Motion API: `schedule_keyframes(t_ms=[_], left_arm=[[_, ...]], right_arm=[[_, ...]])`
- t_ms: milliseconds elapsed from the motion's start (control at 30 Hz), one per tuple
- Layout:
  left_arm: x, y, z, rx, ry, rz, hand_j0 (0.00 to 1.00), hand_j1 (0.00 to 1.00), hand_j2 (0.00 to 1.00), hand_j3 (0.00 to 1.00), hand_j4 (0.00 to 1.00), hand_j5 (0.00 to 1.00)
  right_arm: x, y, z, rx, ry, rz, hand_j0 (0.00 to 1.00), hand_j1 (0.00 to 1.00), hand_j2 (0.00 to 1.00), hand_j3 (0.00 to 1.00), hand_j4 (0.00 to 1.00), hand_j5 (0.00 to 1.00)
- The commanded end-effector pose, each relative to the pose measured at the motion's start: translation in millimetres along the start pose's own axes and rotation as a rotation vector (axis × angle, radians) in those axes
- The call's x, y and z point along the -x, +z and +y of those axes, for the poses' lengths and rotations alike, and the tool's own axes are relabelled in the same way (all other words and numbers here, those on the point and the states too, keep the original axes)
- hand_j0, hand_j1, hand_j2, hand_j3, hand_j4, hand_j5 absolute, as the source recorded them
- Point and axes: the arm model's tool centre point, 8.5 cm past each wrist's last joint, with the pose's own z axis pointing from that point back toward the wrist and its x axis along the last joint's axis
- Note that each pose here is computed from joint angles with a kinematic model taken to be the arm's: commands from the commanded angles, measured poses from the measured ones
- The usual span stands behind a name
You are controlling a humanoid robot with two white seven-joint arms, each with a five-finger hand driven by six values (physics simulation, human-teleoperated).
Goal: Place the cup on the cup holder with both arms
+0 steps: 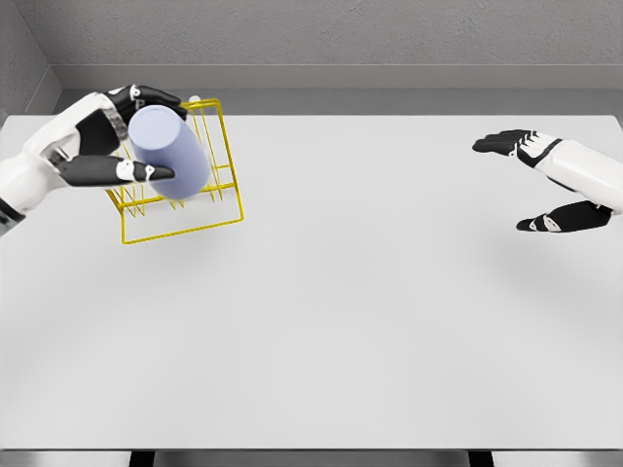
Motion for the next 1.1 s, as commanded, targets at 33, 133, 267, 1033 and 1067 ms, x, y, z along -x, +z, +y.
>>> schedule_keyframes(t_ms=[33,133,267,1033,1067], left_arm=[[-1.2,-0.1,1.1,-0.003,0.002,-0.003,0.69,0.69,0.69,0.69,0.69,0.69],[-2.4,-1.7,0.9,-0.002,0.003,-0.01,0.69,0.69,0.69,0.69,0.69,0.69],[1.5,0.5,7.3,-0.021,0.003,0.002,0.69,0.69,0.69,0.69,0.69,0.69],[-6.8,-16.6,11.2,-0.035,0.012,-0.05,0.68,0.68,0.68,0.68,0.68,0.68],[-5.8,-19.6,11.5,-0.039,0.02,-0.056,0.68,0.68,0.68,0.68,0.68,0.68]], right_arm=[[0.8,0.6,-0.3,0.003,-0.007,0.002,1.0,1.0,1.0,1.0,1.0,1.0],[2.5,1.3,0.3,0.003,-0.01,0.007,1.0,1.0,1.0,1.0,1.0,1.0],[2.1,1.1,0.1,0.003,-0.009,0.006,1.0,1.0,1.0,1.0,1.0,1.0],[0.2,-1.9,2.8,0.011,-0.017,-0.004,1.0,1.0,1.0,1.0,1.0,1.0],[-0.2,-2.0,2.7,0.011,-0.016,-0.005,1.0,1.0,1.0,1.0,1.0,1.0]])
